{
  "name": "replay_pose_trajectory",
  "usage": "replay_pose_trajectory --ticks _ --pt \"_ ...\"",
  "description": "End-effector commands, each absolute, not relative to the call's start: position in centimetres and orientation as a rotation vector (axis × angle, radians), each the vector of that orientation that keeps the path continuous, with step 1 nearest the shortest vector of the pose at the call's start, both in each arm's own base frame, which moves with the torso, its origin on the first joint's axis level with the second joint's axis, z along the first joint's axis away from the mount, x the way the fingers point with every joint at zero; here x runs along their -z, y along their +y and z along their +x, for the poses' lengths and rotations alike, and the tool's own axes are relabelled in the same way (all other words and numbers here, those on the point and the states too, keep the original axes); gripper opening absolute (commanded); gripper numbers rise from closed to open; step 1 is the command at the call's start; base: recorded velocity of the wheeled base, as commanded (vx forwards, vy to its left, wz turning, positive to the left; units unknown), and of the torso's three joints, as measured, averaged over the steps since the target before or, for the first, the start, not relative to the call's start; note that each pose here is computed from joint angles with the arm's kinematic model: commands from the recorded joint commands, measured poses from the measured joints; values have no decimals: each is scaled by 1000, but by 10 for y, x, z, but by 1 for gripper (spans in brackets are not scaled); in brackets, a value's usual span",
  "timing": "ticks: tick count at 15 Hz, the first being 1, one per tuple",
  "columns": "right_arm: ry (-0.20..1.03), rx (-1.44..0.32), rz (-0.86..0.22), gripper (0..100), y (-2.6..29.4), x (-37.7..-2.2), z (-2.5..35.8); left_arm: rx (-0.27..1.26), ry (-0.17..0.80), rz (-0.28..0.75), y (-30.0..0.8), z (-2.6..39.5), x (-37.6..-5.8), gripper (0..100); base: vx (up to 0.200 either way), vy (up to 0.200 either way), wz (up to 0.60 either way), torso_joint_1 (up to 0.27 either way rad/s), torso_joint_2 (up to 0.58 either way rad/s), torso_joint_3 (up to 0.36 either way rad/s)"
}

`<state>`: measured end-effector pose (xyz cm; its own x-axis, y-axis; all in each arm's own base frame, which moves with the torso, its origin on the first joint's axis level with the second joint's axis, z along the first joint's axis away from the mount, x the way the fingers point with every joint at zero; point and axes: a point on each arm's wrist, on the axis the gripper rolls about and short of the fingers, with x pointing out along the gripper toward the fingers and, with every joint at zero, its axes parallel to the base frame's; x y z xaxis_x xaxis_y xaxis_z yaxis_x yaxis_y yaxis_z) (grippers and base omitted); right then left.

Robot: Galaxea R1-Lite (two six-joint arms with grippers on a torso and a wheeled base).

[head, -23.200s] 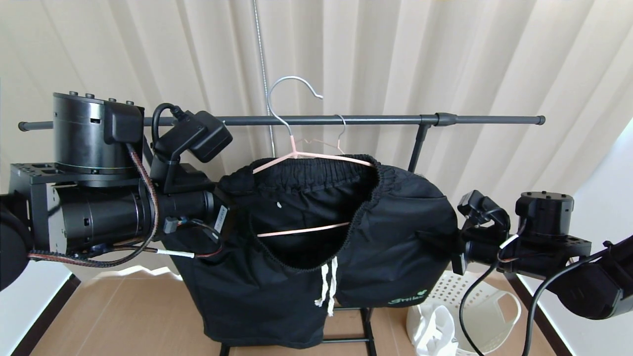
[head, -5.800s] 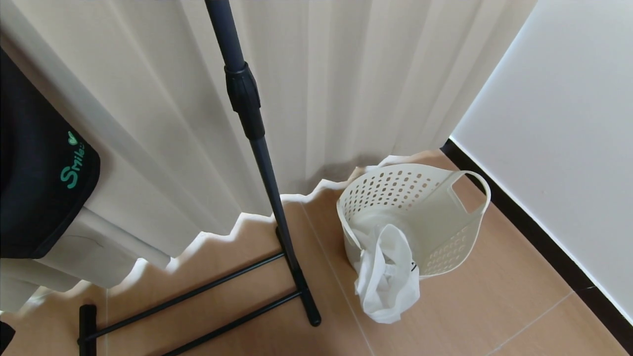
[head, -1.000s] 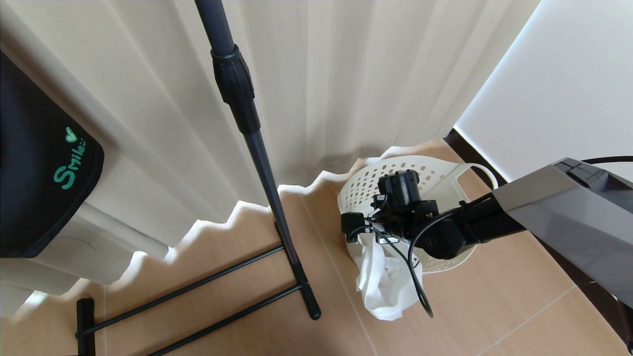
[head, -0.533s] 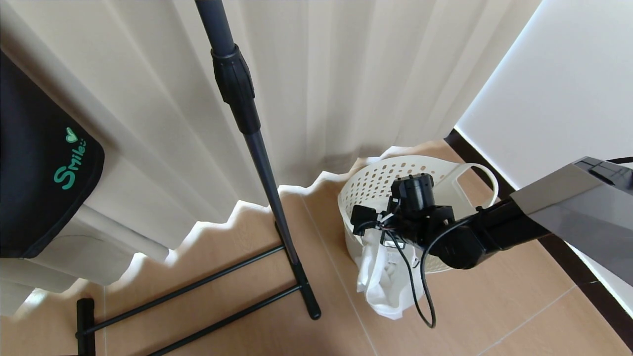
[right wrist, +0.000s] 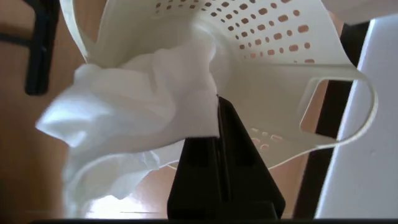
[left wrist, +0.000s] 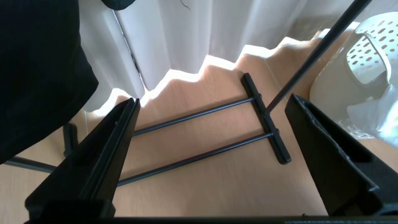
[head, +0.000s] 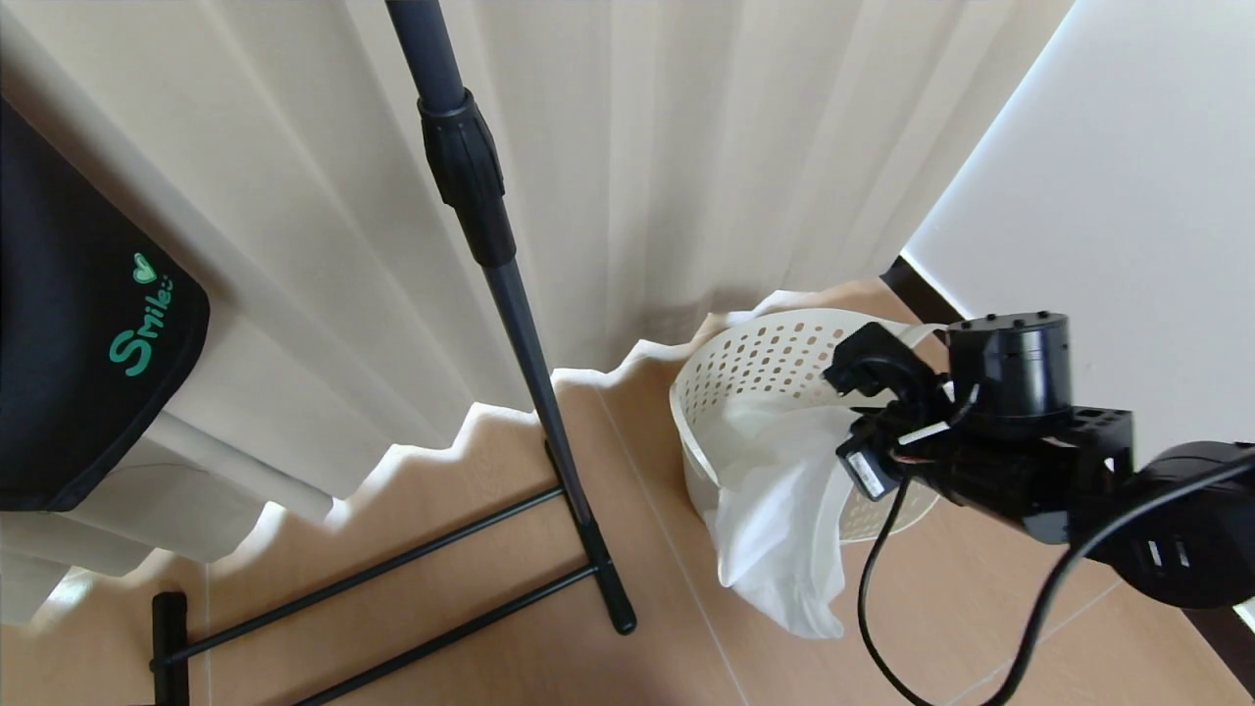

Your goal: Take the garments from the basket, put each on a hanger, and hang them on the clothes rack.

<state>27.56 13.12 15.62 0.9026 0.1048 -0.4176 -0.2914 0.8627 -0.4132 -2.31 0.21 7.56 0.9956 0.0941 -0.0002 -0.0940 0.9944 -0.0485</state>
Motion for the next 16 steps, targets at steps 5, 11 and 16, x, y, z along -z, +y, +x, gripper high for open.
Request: replay_pose_trajectory --ticks 5,11,16 --pt "242 -274 -332 0 133 -200 215 -97 -1 -52 2 -23 -76 100 0 0 0 0 0 0" --pt "246 -258 -347 0 133 -198 211 -98 -1 -51 2 -23 -76 100 0 0 0 0 0 0" --pt "244 -259 -347 0 131 -197 208 -97 -3 -60 2 -23 -76 100 0 0 0 2 1 44"
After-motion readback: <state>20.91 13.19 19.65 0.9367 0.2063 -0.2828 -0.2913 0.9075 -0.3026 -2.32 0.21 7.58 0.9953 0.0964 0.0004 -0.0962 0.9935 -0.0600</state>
